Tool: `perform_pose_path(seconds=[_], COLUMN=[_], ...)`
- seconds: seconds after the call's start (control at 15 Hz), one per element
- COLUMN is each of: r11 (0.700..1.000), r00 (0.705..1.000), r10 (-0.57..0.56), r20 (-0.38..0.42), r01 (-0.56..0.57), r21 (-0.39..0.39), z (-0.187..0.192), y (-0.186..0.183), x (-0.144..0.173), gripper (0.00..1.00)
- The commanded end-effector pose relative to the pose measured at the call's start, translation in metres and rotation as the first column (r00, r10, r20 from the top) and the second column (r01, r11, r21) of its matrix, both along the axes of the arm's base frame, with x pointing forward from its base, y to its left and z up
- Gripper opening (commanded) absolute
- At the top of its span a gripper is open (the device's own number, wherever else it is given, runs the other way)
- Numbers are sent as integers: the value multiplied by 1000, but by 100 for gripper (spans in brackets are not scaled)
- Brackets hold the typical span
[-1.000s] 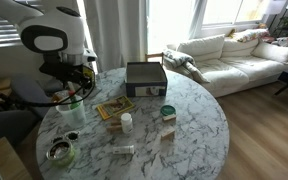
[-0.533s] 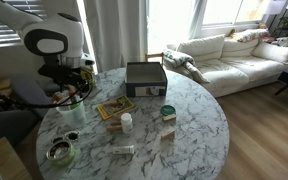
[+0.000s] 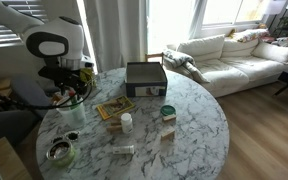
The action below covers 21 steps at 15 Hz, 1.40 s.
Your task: Take the plastic cup out of the clear box then remove the green bottle from it and place the pair of sunglasses in it
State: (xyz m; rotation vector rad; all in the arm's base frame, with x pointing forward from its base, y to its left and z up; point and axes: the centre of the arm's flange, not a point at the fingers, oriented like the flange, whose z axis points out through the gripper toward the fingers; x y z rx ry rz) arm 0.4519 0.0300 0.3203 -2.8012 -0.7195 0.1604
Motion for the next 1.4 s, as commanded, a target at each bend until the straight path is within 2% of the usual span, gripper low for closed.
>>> perform_pose_path(seconds=[0.0, 0.13, 0.27, 0.4, 0.8, 0.93, 1.33], r11=[1000, 1000, 1000, 1000, 1000, 999, 997], r00=[1000, 1000, 1000, 1000, 1000, 1000, 999], r10=[-11, -11, -10, -7, -4, -1, 21], r20=[6, 11, 13, 11, 8, 5, 34], r01=[11, 11, 10, 7, 5, 1, -18], r21=[-16, -16, -18, -20, -24, -32, -72], z=[-6, -7, -8, -9, -6, -2, 26], y=[5, 7, 8, 9, 7, 5, -3], x=[1, 2, 2, 2, 3, 5, 13], gripper=[82, 82, 77, 56, 10, 7, 8])
